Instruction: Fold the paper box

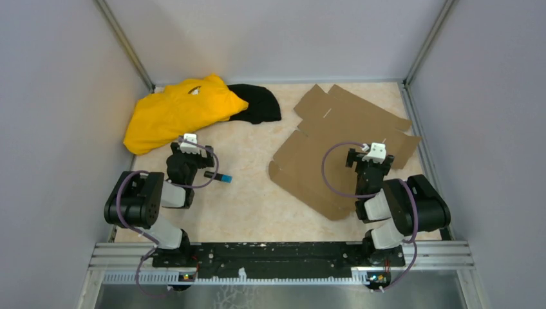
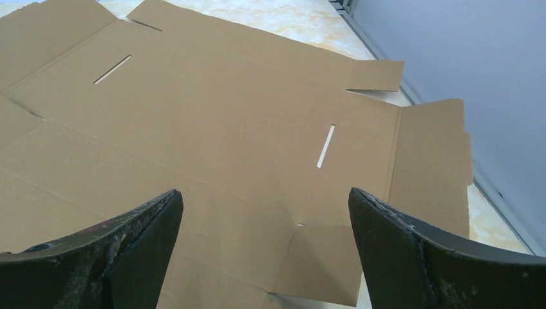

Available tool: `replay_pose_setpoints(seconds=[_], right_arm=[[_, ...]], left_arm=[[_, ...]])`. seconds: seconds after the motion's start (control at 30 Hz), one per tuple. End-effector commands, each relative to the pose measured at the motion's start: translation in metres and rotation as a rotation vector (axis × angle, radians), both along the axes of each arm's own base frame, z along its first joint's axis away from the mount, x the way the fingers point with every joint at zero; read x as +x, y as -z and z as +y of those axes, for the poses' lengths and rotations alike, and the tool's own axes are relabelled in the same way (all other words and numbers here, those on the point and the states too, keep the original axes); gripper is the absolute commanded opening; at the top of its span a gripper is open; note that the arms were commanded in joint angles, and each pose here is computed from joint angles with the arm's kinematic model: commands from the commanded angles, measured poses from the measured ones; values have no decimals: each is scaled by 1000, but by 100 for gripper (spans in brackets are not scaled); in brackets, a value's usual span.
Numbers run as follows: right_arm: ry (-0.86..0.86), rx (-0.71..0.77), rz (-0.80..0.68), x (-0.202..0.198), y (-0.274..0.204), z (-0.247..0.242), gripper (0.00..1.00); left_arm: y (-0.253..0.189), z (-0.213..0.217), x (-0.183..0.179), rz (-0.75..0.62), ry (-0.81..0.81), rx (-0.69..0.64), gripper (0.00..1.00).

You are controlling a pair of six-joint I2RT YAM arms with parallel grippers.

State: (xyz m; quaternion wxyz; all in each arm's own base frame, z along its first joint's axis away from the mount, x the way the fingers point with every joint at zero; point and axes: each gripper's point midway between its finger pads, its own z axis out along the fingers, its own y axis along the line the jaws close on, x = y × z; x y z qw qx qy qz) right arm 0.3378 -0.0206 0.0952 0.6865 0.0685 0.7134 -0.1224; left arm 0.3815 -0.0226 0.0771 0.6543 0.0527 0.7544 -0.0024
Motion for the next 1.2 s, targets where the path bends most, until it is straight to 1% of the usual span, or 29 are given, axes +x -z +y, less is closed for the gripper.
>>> replay_pose_setpoints(seconds=[0.0,0.4,0.5,0.57,0.67,0.7,0.77,0.87,0.9,0.97,1.0,1.03,1.07,1.1,1.17], right_arm=[[-8,26,-79,8,-21,1,99],[-7,26,-81,8,-22,1,99],[-6,26,-77,8,-21,1,99],[41,45,-66,10,-20,-6,99],[29,48,-100,2,-27,-6,99],[34,49,-132,-2,-36,-7,99],[7,40,-150,-6,-50,-3,99],[-63,38,-162,-7,-81,8,98],[-61,50,-167,-7,-95,9,98],[-36,140,-164,-8,-119,8,99],[-54,173,-198,-6,-149,12,99],[-105,187,-179,-7,-159,21,99],[-180,194,-207,-8,-193,34,99],[-244,229,-219,-10,-217,45,99],[-303,315,-186,-19,-248,58,99]], left_arm=[[-12,-2,5,-44,11,-20,99],[-13,-2,4,-51,10,-15,99],[-21,-5,3,-65,27,-7,99],[-27,-6,3,-49,29,-4,99],[-39,-11,6,-31,37,10,99],[-46,-14,8,-36,51,12,99],[-59,-26,10,-25,98,-24,99],[-94,-53,6,-98,176,-77,99],[-108,-63,7,-128,200,-89,99],[-132,-87,9,-172,279,-98,99],[-141,-101,11,-178,325,-93,99],[-149,-114,12,-183,367,-85,99],[-162,-128,14,-193,406,-79,99],[-175,-141,15,-197,433,-81,99],[-212,-164,17,-213,464,-123,99]])
